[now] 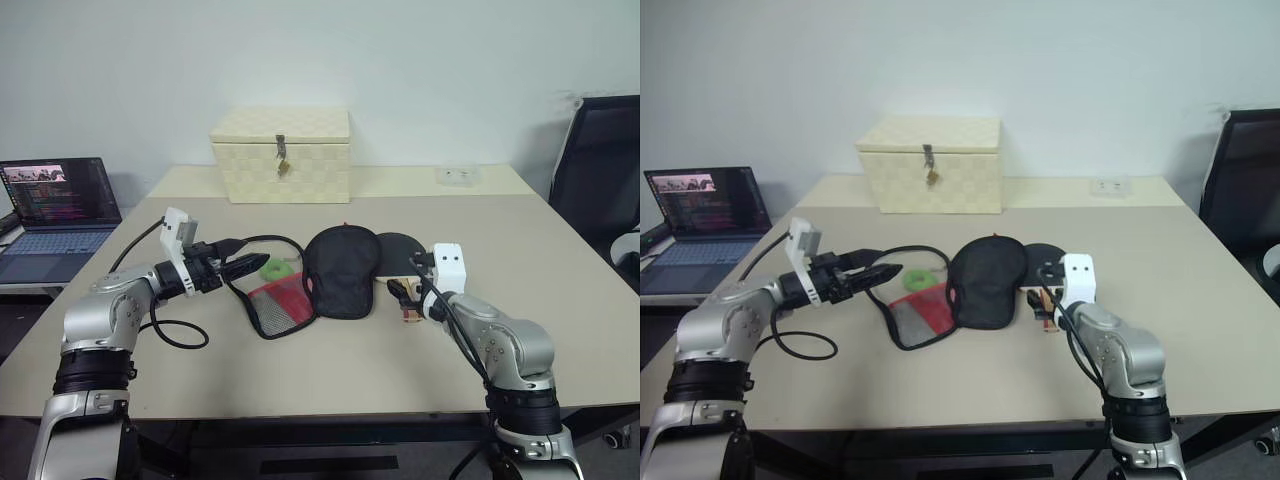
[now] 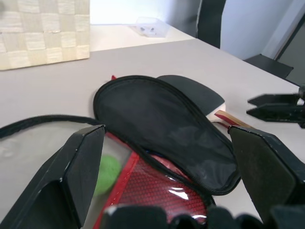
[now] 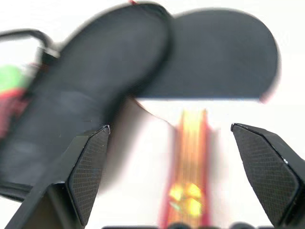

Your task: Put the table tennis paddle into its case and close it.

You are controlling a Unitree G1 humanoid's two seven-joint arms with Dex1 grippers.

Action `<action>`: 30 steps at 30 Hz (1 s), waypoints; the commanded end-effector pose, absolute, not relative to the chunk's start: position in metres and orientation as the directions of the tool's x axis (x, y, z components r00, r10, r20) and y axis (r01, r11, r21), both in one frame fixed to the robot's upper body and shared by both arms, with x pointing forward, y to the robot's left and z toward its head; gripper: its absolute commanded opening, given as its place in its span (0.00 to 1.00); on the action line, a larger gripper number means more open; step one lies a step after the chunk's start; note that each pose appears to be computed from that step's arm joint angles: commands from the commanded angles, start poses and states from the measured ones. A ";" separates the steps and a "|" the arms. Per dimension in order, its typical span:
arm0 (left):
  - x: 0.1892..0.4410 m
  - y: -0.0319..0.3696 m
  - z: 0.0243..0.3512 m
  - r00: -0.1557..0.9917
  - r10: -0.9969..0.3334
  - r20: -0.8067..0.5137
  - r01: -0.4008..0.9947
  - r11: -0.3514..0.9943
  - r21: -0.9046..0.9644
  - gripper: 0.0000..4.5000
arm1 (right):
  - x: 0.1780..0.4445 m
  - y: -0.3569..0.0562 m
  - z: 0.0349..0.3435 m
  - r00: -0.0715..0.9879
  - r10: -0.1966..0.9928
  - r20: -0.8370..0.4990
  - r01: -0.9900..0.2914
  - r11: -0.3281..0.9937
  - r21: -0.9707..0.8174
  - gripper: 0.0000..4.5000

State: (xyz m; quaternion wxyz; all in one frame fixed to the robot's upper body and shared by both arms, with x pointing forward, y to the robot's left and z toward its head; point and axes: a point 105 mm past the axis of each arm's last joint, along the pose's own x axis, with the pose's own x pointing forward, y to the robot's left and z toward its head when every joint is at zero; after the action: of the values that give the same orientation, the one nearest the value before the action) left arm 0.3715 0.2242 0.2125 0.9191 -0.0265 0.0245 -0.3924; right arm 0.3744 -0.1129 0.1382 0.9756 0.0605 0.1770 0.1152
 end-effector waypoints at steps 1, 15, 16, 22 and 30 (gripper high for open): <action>0.372 0.222 0.226 0.681 -0.732 0.008 0.732 0.681 -0.018 1.00 | 0.381 -0.115 0.133 0.921 0.208 -0.329 -0.160 0.973 0.168 1.00; 0.371 0.225 0.225 0.689 -0.725 0.012 0.725 0.689 -0.010 1.00 | 0.413 -0.130 0.111 0.922 0.115 -0.370 -0.124 0.992 -0.001 0.87; 0.371 0.226 0.225 0.690 -0.724 0.013 0.724 0.690 -0.009 1.00 | 0.414 -0.131 0.110 0.920 0.111 -0.375 -0.127 0.992 -0.016 0.79; 0.370 0.228 0.226 0.697 -0.716 0.015 0.717 0.697 -0.006 1.00 | 0.417 -0.139 0.107 0.910 0.104 -0.400 -0.137 0.989 -0.055 0.34; 0.370 0.229 0.226 0.701 -0.713 0.014 0.713 0.701 -0.001 1.00 | 0.430 -0.161 0.125 0.929 0.038 -0.367 -0.063 0.997 -0.055 0.24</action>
State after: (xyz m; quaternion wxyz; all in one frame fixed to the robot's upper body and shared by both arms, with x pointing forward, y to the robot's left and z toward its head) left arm 0.3724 0.2269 0.2068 0.9209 -0.0241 0.0274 -0.3881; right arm 0.4232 -0.1312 0.1077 0.9735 -0.0285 0.2126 0.0789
